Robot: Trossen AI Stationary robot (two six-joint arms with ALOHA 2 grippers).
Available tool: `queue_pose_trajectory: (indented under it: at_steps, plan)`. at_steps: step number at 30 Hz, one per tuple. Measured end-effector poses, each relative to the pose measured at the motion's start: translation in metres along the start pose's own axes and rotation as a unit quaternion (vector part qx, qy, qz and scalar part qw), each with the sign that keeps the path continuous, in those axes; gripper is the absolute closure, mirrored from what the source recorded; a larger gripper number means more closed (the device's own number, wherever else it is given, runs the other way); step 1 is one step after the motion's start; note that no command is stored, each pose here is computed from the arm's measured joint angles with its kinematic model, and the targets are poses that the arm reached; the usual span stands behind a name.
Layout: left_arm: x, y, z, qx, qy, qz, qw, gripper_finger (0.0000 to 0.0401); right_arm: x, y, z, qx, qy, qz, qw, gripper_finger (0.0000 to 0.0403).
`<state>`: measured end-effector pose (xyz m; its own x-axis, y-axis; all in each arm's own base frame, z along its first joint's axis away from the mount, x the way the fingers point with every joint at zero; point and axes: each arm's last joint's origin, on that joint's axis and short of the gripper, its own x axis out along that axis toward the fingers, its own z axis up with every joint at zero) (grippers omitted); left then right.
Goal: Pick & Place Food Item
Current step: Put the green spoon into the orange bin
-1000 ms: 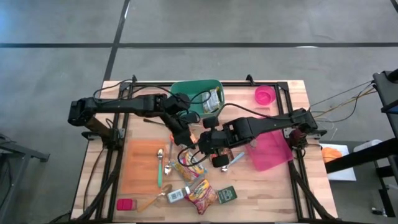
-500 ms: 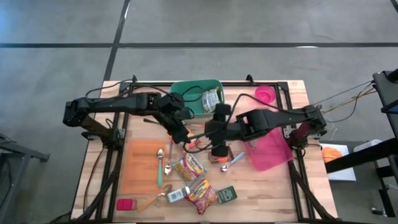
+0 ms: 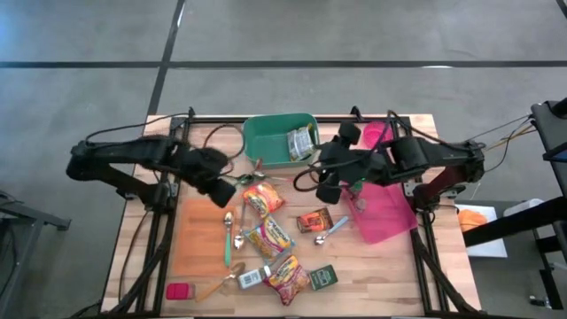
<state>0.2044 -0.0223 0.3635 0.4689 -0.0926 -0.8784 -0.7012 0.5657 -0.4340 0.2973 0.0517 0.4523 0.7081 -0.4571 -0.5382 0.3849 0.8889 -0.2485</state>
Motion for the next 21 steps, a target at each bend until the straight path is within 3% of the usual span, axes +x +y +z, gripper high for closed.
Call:
queue_pose_trajectory:
  at_steps: [12, 21]
  plan:
    - [0.005, -0.009, -0.068, -0.073, 0.041, 0.116, 0.99, 0.0401, 0.004, 0.0, -0.002, -0.019, 0.005, -0.02, 1.0, 0.018]
    - [0.025, -0.023, -0.094, -0.115, 0.055, 0.161, 0.979, 0.0401, 0.009, 0.003, -0.004, -0.026, 0.013, -0.021, 0.999, 0.0179]
